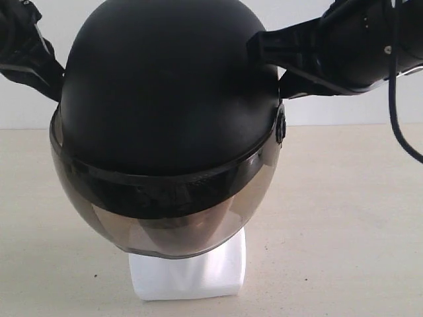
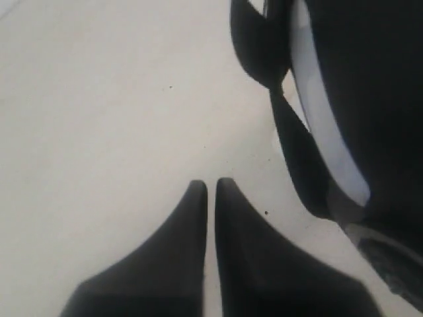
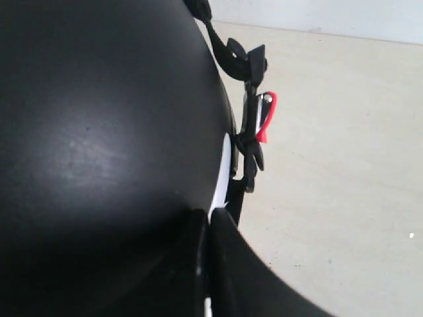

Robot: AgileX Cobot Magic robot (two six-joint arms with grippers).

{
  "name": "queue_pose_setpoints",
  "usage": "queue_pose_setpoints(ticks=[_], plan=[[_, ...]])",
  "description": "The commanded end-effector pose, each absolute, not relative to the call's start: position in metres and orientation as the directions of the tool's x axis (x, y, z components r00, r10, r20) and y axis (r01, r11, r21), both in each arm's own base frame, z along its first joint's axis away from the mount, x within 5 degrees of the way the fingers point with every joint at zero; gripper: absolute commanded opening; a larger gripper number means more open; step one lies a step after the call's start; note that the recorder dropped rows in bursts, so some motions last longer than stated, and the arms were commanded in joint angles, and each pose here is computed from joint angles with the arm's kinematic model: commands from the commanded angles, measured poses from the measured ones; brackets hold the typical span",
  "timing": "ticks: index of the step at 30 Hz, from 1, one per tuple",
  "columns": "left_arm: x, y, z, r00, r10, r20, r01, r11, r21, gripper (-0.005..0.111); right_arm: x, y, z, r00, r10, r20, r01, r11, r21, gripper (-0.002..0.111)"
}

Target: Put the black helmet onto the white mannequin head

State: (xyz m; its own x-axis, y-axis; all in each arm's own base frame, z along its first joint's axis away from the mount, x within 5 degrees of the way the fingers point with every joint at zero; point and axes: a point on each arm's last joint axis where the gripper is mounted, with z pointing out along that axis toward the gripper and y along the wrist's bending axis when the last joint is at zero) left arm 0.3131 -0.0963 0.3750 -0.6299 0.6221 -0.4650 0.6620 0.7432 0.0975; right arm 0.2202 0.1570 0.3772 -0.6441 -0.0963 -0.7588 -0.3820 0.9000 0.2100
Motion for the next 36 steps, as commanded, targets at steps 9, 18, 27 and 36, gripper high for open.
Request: queue_pose_setpoints(ticks=[9, 18, 27, 36], plan=[[0.284, -0.100, 0.378, -0.593, 0.625, -0.507, 0.722, 0.692, 0.008, 0.004, 0.231, 0.168, 0.375, -0.582, -0.100, -0.807, -0.434, 0.877, 0.204, 0.000], [0.259, -0.094, 0.379, -0.594, 0.621, -0.511, 0.719, 0.695, 0.007, 0.004, 0.233, 0.168, 0.379, -0.540, -0.104, -0.835, -0.455, 0.871, 0.186, 0.000], [0.229, -0.086, 0.408, -0.559, 0.580, -0.592, 0.696, 0.716, 0.044, 0.004, 0.224, 0.158, 0.390, -0.500, -0.129, -0.856, -0.458, 0.879, 0.135, 0.000], [0.178, -0.072, 0.425, -0.581, 0.470, -0.665, 0.620, 0.784, 0.013, 0.004, 0.188, 0.124, 0.417, -0.507, -0.065, -0.859, -0.382, 0.911, 0.156, 0.000]])
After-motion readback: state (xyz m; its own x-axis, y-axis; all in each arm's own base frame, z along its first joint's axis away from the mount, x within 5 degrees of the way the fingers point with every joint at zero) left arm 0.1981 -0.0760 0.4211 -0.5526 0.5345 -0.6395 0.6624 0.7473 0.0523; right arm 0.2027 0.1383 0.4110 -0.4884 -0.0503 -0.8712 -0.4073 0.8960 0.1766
